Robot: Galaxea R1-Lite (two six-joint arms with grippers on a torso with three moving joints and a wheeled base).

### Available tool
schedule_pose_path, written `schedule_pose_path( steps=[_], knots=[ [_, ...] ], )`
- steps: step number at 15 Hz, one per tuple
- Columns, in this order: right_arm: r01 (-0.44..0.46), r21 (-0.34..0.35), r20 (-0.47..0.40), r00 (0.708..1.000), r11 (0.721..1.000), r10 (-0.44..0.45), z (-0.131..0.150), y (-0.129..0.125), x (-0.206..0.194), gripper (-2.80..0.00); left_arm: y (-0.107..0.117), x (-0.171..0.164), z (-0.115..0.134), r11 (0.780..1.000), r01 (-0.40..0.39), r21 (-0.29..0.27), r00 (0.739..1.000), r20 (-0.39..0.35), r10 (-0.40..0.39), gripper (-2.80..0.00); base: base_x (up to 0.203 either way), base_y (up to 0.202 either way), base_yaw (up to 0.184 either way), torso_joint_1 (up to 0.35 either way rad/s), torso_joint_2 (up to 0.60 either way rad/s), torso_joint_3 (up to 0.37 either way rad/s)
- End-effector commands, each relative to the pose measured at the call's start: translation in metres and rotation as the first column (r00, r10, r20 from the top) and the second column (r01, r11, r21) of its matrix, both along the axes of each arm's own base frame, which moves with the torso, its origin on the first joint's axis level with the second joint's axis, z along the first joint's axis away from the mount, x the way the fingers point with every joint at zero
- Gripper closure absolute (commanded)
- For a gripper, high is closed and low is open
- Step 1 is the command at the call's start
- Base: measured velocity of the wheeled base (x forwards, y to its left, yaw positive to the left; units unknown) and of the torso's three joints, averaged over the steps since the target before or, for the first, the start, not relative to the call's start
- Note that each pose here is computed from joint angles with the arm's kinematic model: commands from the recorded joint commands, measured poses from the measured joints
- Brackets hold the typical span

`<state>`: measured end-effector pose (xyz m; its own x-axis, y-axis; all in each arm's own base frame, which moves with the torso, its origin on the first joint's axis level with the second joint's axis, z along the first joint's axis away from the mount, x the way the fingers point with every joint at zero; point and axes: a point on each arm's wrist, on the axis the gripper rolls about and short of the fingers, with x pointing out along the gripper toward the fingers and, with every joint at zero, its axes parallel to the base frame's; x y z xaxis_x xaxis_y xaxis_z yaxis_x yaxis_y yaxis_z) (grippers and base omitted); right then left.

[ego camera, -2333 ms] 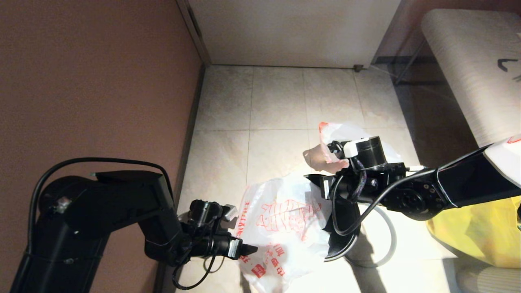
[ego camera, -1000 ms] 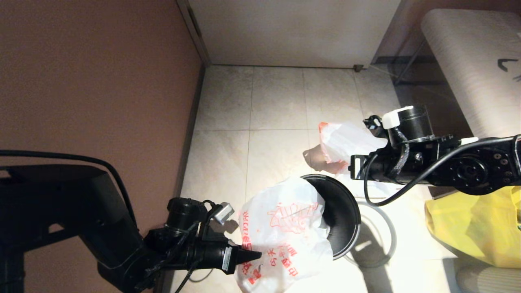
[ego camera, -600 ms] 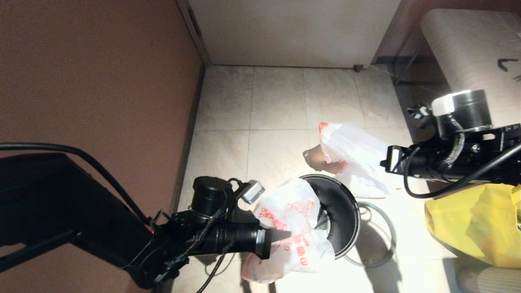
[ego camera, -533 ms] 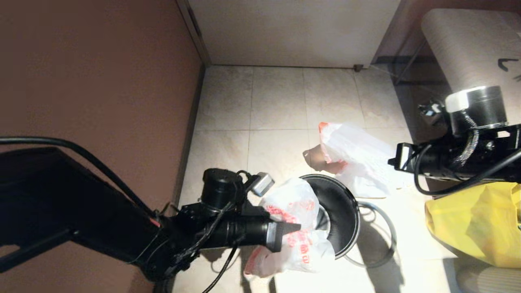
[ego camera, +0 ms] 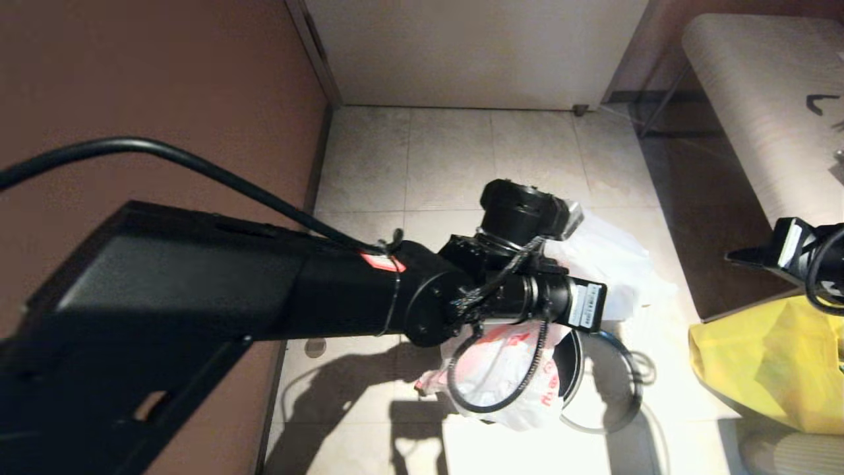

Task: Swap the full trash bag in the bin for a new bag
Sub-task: Put the new garbage bag on the trash can

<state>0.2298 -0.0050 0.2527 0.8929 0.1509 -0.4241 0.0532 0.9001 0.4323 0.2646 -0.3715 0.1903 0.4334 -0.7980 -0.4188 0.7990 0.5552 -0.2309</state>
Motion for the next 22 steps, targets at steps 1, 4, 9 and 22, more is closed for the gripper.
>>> schedule_pose_path(
  steps=[1, 4, 9, 22],
  knots=[
    [0.04, 0.029, 0.03, 0.999, 0.999, -0.041, 0.006, -0.021, -0.011, 0.0, -0.051, -0.004, -0.042, 0.992, 0.036, 0.118, 0.999, -0.014, -0.034, 0.0, 0.0, 0.0, 0.0, 0.0, 0.0, 0.0],
    [0.019, 0.074, 0.022, 1.0, 0.997, -0.02, 0.001, -0.035, -0.016, 0.0, -0.08, -0.02, -0.107, 0.953, 0.018, 0.304, 0.998, 0.048, -0.034, 0.0, 0.0, 0.0, 0.0, 0.0, 0.0, 0.0],
    [0.013, 0.073, 0.043, 0.999, 0.997, -0.016, 0.007, -0.035, -0.015, 0.0, -0.087, -0.025, -0.127, 0.943, 0.026, 0.332, 0.998, 0.049, -0.044, -2.8, 0.0, 0.0, 0.0, 0.0, 0.0, 0.0],
    [-0.046, 0.152, -0.067, 0.996, 0.987, 0.057, -0.001, -0.008, -0.032, 0.0, -0.049, -0.035, -0.048, 0.978, -0.053, 0.202, 0.984, -0.158, 0.086, -2.8, 0.0, 0.0, 0.0, 0.0, 0.0, 0.0]
  ],
)
